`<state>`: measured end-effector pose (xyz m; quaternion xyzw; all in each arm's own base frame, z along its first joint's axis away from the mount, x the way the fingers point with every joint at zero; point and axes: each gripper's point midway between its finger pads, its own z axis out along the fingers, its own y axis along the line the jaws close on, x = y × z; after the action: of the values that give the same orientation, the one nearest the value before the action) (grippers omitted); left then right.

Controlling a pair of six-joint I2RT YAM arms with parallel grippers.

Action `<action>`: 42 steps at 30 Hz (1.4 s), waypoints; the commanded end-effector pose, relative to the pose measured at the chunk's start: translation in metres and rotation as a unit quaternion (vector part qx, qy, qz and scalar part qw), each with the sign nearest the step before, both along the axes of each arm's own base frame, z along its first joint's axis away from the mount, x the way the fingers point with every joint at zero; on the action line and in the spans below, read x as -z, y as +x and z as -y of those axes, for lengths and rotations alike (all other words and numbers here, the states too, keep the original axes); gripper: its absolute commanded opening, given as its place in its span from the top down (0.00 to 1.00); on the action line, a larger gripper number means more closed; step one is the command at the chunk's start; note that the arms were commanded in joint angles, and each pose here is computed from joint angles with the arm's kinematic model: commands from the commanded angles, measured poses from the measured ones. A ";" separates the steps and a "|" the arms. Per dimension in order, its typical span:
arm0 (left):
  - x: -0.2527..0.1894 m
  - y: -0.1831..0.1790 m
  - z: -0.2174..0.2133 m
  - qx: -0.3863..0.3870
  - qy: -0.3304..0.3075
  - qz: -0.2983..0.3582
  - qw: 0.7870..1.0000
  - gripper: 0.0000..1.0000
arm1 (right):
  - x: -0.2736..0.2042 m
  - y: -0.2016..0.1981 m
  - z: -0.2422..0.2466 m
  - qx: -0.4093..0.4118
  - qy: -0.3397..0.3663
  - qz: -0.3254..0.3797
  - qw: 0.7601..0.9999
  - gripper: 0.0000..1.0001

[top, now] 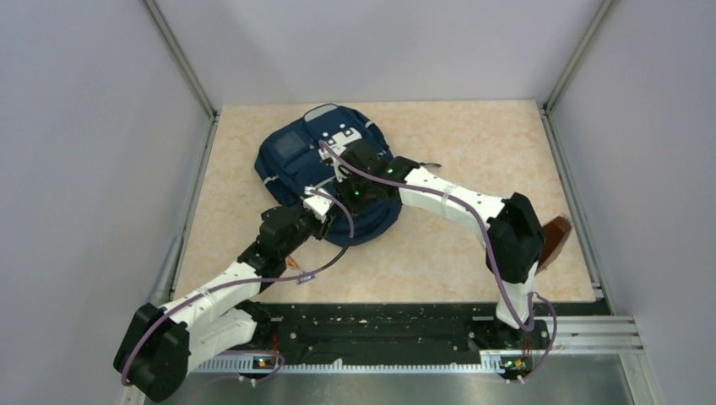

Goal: Pack the student bag
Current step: Zip the student bag at the center of the board.

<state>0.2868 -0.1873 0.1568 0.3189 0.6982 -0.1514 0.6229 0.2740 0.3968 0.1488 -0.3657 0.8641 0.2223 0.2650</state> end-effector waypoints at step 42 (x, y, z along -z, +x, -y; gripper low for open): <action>-0.002 0.012 -0.034 -0.084 0.046 0.019 0.995 1.00 | -0.026 0.031 0.062 0.044 0.069 0.003 0.997 0.82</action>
<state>0.2897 -0.1852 0.1608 0.3283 0.6967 -0.1166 0.6271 0.2878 0.3855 0.1636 -0.3345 0.8441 0.3037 0.2888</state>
